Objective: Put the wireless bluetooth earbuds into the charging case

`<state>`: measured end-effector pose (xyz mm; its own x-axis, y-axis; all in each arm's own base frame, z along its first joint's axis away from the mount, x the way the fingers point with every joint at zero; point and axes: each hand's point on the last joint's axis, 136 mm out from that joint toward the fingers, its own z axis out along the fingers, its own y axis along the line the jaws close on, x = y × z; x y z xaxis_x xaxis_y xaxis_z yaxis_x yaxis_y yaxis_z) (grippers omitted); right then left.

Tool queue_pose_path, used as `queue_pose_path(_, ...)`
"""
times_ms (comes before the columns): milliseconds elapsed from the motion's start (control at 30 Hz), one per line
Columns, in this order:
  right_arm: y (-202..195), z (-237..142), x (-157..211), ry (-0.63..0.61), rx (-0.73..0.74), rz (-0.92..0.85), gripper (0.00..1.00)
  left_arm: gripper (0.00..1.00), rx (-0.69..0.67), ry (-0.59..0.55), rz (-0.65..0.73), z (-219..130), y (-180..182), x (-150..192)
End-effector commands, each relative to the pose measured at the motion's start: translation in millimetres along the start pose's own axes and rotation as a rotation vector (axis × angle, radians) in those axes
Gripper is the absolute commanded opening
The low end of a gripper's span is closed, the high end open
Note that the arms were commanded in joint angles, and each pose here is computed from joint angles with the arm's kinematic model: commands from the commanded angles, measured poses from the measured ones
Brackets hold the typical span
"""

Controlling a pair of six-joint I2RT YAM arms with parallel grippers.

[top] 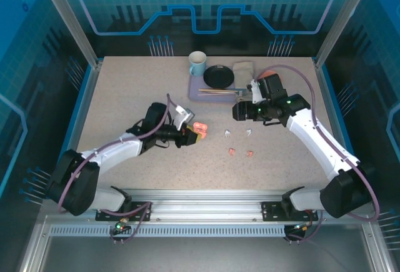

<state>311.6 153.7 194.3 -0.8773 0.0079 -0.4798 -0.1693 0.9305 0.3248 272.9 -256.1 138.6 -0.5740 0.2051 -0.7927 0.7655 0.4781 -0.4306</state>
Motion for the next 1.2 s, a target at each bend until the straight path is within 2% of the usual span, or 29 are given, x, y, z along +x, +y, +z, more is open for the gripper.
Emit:
queue_pose_path(0,-24.4,18.2,11.8,0.026,0.098,0.105,0.75,0.0,-0.07,-0.276,0.201,-8.4,1.1,-48.9)
queue_pose_path(133,-53.2,31.3,40.2,0.106,0.236,0.188,0.75,0.0,-0.059,-0.349,0.266,-1.5,-9.4,-50.3)
queue_pose_path(367,-74.1,39.9,87.3,0.206,0.343,0.264,0.72,0.0,0.018,-0.416,0.319,12.3,-25.1,-55.7)
queue_pose_path(600,-54.5,57.7,109.6,0.271,0.347,0.274,0.68,0.0,0.052,-0.439,0.33,13.3,-28.2,-51.2)
queue_pose_path(733,-35.7,73.6,114.9,0.297,0.318,0.315,0.65,0.0,0.052,-0.439,0.348,10.6,-30.4,-48.0)
queue_pose_path(1167,-8.0,113.2,128.5,0.366,0.367,0.344,0.57,0.0,0.055,-0.446,0.376,1.9,-33.4,-50.2)
